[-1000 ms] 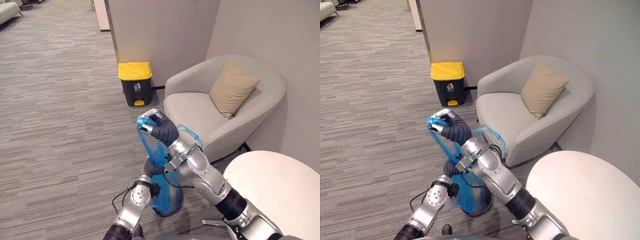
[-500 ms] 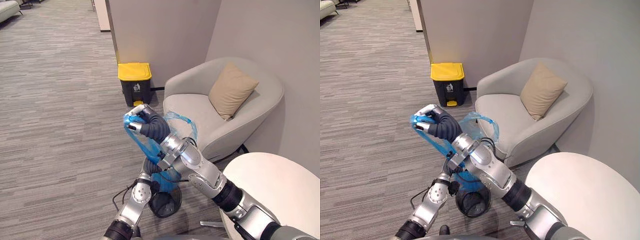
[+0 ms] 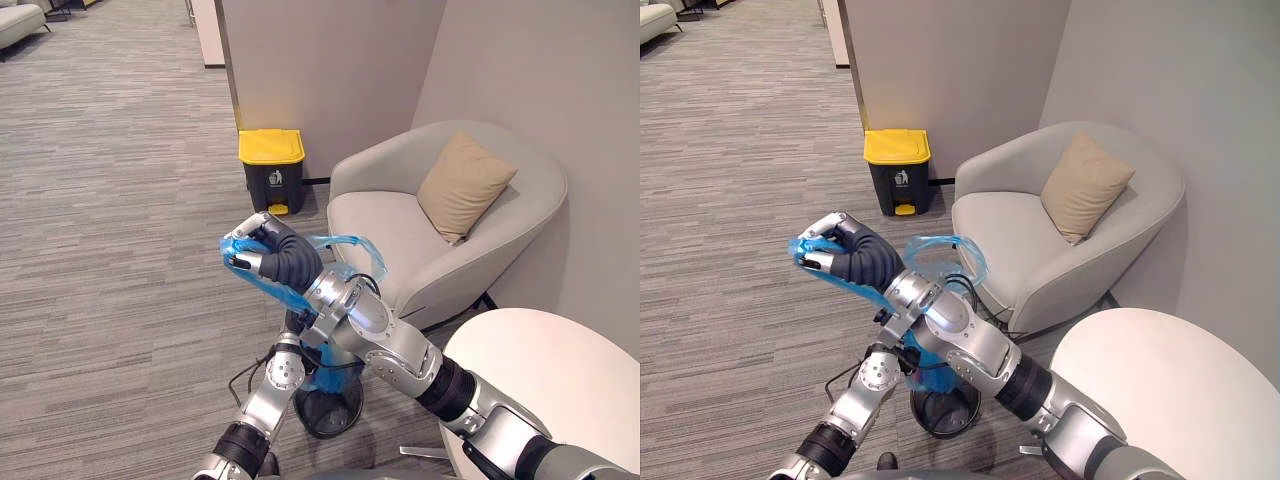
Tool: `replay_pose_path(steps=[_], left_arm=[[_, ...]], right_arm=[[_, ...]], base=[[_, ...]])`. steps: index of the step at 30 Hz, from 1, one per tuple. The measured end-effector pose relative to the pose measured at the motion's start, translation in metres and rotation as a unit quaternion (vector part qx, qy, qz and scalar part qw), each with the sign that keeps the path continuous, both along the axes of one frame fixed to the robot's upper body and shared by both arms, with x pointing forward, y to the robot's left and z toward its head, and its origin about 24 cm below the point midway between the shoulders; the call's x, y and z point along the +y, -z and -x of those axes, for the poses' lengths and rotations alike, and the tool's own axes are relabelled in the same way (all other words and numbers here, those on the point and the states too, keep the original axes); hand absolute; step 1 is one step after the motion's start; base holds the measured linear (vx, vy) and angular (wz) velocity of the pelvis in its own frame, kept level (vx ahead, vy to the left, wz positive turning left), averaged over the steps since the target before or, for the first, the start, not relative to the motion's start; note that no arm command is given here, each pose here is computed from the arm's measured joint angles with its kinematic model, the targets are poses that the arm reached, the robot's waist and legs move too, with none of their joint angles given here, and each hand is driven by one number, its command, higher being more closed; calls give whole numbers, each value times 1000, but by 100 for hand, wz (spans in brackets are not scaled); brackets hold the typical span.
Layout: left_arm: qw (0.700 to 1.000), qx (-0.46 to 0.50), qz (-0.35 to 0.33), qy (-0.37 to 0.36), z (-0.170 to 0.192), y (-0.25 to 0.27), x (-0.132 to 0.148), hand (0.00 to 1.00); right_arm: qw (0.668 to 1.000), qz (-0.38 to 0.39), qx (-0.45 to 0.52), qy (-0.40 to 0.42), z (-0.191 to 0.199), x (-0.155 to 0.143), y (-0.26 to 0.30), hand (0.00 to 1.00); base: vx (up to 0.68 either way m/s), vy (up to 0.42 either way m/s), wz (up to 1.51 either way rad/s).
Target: Gather rubbish on tea table into small bin, then transfer packed bag to large trash can.
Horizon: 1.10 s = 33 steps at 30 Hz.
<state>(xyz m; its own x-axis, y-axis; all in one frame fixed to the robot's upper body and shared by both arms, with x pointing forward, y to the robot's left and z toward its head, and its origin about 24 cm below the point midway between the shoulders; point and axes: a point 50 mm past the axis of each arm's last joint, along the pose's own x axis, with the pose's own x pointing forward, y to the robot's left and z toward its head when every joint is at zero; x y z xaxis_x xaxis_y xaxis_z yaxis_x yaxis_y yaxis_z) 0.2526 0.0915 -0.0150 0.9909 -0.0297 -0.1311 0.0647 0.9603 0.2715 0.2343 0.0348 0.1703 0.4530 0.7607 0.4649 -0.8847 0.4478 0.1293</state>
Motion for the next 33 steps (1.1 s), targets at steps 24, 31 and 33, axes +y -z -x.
replay_pose_path(steps=[24,31,33], left_arm=[[997,50,16,-65,18,21,41,100],[995,44,16,-92,17,20,59,100],[994,46,10,-98,19,21,64,100]], right_arm=[[960,187,-144,152,-1,-66,52,0],[933,237,-193,189,2,-77,60,0],[927,246,-203,199,2,-78,61,0]], base=[[1,1,-2],[0,0,0],[0,0,0]])
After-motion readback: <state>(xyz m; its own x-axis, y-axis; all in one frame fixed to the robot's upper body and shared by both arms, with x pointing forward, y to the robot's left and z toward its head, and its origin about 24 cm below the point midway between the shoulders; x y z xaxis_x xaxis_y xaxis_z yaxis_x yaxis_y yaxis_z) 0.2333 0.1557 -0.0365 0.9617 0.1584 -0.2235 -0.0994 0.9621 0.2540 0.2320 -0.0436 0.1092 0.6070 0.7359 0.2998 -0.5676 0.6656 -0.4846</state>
